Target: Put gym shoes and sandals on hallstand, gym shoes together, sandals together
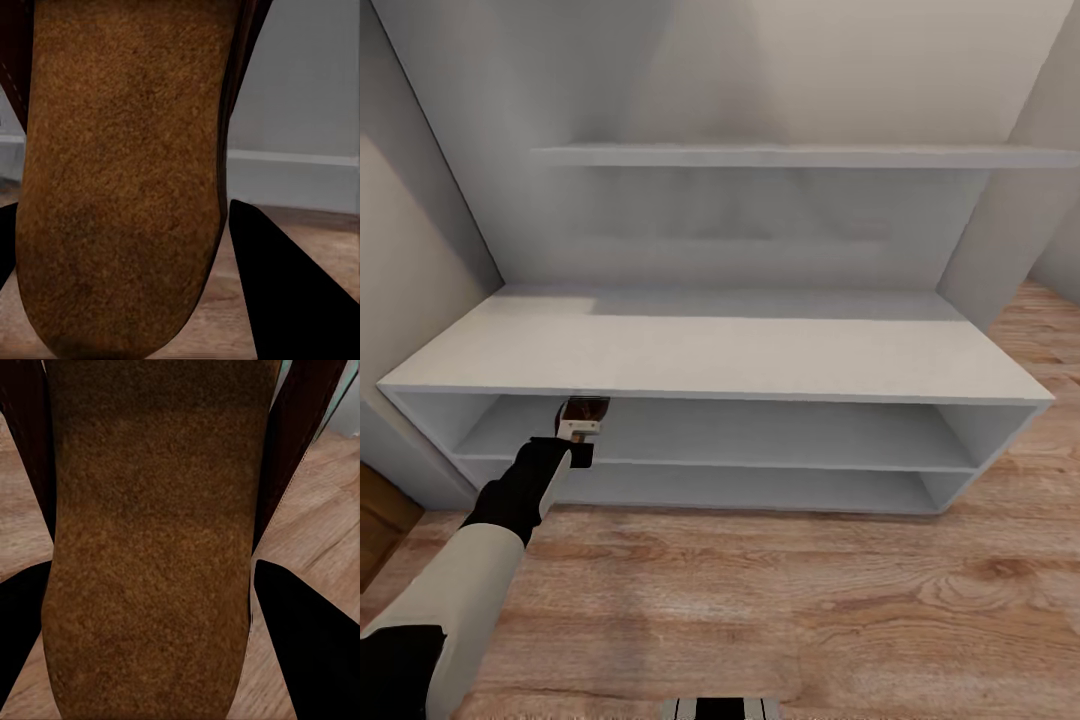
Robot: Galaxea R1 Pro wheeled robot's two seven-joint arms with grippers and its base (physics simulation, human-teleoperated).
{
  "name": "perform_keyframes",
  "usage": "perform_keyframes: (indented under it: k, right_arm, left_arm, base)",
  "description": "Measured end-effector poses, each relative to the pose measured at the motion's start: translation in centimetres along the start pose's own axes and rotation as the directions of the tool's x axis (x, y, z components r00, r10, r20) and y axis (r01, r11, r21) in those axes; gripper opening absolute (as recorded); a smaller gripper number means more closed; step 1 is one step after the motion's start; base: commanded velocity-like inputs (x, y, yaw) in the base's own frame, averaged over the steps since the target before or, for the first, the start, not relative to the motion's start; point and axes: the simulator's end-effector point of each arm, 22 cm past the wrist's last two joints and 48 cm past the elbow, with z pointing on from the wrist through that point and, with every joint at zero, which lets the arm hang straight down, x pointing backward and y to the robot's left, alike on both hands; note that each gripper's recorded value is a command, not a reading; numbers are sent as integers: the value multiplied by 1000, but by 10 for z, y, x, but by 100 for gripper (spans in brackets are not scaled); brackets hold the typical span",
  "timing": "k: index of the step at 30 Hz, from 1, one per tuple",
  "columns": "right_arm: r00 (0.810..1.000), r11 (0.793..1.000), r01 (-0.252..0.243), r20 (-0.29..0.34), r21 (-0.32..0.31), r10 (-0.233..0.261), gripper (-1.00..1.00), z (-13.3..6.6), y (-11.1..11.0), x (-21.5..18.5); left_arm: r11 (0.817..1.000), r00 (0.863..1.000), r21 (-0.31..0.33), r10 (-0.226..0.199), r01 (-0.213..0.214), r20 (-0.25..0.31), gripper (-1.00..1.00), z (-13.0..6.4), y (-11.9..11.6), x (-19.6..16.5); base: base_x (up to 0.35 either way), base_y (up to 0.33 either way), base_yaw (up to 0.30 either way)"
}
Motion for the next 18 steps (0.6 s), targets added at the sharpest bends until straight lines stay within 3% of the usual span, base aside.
perform_keyframes:
  k: [9,18]
  right_arm:
    - [999,1000,31,-29,-2,-31,-100,2,2,15]
    - [999,1000,31,-30,-3,-31,-100,1,3,16]
  left_arm:
    - [1000,999,2,10,-10,-39,-100,20,-6,21]
    - [1000,999,-3,18,-18,-37,-100,20,-6,20]
  base:
    - [0,0,57]
    - [0,0,2]
